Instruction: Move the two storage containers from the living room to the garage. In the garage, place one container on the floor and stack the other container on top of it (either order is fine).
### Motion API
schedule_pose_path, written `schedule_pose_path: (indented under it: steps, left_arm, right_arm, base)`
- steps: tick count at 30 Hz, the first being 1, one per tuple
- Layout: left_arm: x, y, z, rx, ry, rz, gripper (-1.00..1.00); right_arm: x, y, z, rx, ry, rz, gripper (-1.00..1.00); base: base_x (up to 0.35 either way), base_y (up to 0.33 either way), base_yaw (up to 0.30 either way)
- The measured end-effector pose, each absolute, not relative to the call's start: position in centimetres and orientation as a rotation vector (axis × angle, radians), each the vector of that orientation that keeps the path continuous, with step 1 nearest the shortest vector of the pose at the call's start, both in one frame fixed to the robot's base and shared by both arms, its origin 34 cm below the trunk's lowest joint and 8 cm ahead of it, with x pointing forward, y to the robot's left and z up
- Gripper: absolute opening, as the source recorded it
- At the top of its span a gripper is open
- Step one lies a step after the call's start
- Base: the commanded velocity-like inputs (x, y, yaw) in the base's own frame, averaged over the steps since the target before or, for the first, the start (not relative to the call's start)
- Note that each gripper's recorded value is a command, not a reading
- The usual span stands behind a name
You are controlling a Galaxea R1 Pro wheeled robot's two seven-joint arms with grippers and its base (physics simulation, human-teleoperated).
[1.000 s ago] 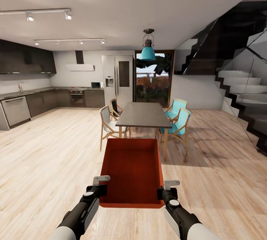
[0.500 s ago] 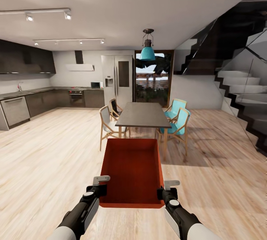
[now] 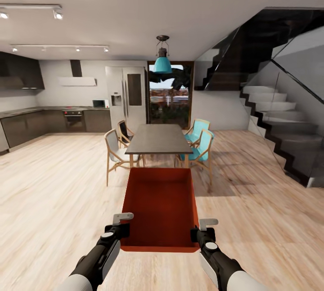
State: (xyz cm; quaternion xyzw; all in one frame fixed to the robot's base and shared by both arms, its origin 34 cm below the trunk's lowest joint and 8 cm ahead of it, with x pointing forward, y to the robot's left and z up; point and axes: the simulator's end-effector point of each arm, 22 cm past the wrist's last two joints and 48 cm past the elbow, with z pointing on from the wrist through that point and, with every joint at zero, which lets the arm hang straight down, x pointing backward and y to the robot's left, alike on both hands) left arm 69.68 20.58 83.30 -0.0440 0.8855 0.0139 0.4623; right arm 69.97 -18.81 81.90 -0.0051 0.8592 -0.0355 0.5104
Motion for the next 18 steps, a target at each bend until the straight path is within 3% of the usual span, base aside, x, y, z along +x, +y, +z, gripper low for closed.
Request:
schedule_pose_path:
  steps: [18]
  left_arm:
    - [69.71, 20.51, 83.57, -0.110, 2.171, 0.031, -1.00]
  right_arm:
    - [70.04, -18.88, 82.24, -0.014, 2.061, -0.087, -1.00]
  base:
    - [0.000, 0.000, -0.242]
